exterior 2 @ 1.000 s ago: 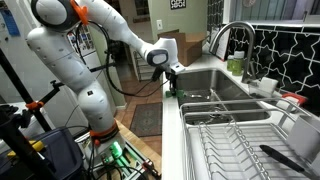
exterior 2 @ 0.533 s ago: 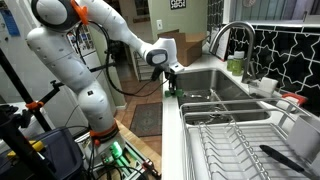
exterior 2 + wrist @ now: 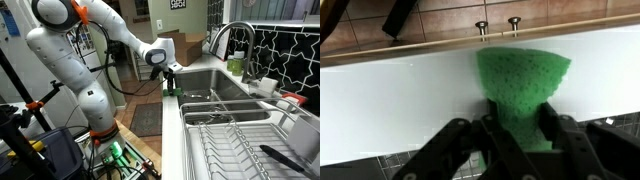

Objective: Pick up the green sponge and squeeze the liquid in it inside the sink then place it back on the edge of the sink

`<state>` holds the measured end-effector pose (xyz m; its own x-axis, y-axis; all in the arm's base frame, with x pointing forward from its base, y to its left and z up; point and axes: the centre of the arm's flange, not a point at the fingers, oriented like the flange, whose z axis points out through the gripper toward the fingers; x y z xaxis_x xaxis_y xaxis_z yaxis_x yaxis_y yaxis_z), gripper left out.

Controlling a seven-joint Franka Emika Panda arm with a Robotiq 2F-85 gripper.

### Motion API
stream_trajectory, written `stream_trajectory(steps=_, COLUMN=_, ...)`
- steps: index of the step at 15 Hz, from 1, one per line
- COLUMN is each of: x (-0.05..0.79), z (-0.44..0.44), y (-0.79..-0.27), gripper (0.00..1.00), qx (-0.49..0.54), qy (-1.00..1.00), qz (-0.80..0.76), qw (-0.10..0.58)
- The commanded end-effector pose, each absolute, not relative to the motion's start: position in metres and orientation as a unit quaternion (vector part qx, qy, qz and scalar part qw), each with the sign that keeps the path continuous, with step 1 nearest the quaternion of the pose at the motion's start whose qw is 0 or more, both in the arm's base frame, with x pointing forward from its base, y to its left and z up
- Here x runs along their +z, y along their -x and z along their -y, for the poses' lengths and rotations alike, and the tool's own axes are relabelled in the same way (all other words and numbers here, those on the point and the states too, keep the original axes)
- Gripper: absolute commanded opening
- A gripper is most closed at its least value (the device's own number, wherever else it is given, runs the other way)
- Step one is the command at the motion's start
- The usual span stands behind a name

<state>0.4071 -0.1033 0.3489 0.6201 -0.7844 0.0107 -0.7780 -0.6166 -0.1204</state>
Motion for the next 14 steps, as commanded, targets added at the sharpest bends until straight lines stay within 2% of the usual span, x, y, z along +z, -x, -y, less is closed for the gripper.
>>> stream_trajectory(steps=1, x=0.343, z=0.095, y=-0.394, gripper=0.76, qx=-0.014, qy=0.896, qz=-0.441, qw=0.053)
stream_trajectory(steps=4, x=0.341, z=0.098, y=-0.393, gripper=1.0, qx=-0.008, qy=0.896, qz=-0.441, qw=0.052)
stream_trajectory(steps=10, x=0.356, z=0.104, y=-0.386, gripper=1.0, qx=-0.016, qy=0.894, qz=-0.446, qw=0.048)
stream_trajectory(steps=14, x=0.406, z=0.097, y=-0.372, gripper=1.0, qx=-0.058, qy=0.894, qz=-0.441, qw=0.051)
